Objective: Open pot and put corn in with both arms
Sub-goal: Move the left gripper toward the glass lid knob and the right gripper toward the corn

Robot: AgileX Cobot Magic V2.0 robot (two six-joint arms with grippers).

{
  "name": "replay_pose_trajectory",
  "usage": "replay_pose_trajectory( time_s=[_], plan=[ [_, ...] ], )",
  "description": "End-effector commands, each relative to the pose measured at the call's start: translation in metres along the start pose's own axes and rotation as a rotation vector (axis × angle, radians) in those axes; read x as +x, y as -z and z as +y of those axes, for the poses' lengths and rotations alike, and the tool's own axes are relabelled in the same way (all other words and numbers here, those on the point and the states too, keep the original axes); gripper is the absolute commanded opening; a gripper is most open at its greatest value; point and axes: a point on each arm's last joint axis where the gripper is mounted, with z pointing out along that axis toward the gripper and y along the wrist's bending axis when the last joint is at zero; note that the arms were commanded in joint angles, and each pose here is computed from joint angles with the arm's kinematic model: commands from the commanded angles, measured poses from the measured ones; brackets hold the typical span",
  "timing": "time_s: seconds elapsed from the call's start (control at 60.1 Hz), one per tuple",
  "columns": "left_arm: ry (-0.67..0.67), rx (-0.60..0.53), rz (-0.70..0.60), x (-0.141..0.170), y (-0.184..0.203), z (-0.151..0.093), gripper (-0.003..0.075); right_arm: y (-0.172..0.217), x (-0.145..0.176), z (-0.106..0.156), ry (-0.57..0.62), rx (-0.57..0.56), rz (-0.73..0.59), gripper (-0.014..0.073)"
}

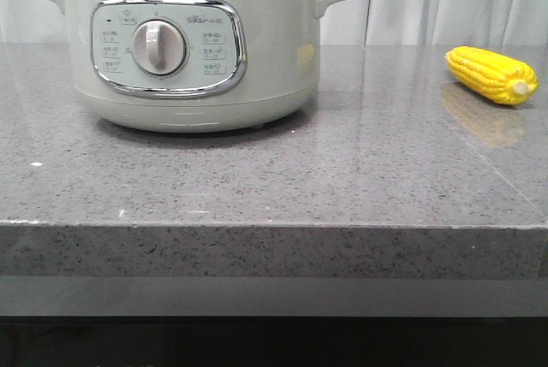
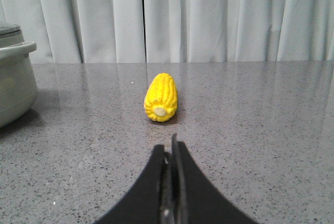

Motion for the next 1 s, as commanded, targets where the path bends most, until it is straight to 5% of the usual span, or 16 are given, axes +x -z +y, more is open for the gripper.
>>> replay_pose_trajectory(
  time_s=[0.0,0.981],
  plan=[
    [0.012,0.005,-0.079,-0.0037,0.0013,0.0,-0.002,0.0023,-0.0121,0.0011,0.003,-0.011,-0.109,-0.012],
    [0.012,0.005,-0.074,-0.0032,0.0013,0.0,-0.002,0.002,-0.0087,0.0008,0.003,-0.008,-0.071,-0.012]
  ],
)
